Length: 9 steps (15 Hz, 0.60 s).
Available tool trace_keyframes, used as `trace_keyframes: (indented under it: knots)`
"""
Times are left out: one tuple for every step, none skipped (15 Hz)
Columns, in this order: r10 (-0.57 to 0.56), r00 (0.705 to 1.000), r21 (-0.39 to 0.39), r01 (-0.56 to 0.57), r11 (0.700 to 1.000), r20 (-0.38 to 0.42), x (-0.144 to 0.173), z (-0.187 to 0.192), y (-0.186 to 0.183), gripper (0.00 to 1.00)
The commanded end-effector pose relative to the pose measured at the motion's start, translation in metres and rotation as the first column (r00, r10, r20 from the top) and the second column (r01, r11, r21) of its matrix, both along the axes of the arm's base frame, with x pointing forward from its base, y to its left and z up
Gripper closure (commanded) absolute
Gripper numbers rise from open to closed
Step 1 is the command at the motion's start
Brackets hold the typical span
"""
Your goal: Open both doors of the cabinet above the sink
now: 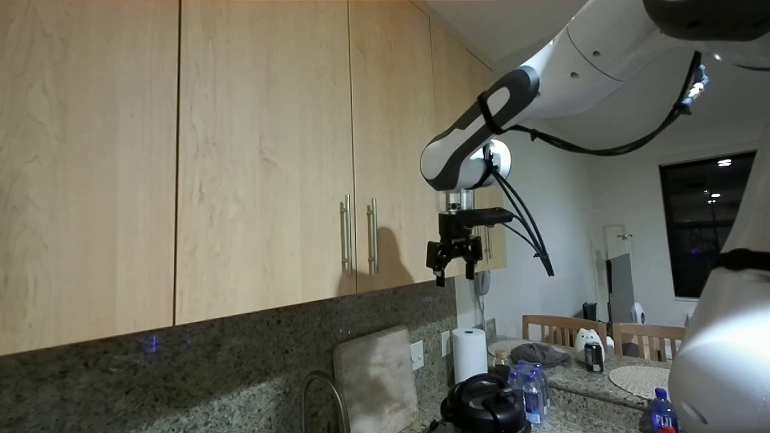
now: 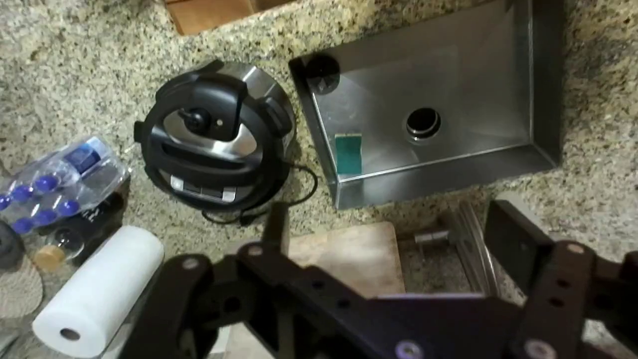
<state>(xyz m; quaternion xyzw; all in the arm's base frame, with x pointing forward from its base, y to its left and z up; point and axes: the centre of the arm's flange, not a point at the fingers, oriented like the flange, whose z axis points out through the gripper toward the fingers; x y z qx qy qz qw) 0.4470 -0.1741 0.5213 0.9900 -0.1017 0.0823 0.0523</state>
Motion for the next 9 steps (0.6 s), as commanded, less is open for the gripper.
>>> trace_keyframes:
  knots:
    - [0.058, 0.991, -0.057, -0.052, 0.997, 0.124, -0.004, 0.044, -0.020, 0.00]
    - [0.077, 0.986, -0.070, -0.067, 0.995, 0.151, -0.003, 0.055, -0.025, 0.00]
    - [0.114, 0.977, -0.079, -0.102, 0.992, 0.178, 0.002, 0.070, -0.033, 0.00]
    - [0.149, 0.968, -0.097, -0.132, 0.987, 0.202, 0.005, 0.083, -0.040, 0.00]
    - [0.193, 0.955, -0.123, -0.169, 0.978, 0.227, 0.008, 0.096, -0.046, 0.00]
    - [0.238, 0.939, -0.148, -0.206, 0.967, 0.248, 0.011, 0.108, -0.051, 0.00]
    - [0.285, 0.920, -0.172, -0.246, 0.954, 0.267, 0.016, 0.121, -0.056, 0.00]
    - [0.329, 0.901, -0.193, -0.283, 0.940, 0.283, 0.018, 0.131, -0.058, 0.00]
    - [0.375, 0.879, -0.204, -0.326, 0.923, 0.294, 0.022, 0.141, -0.058, 0.00]
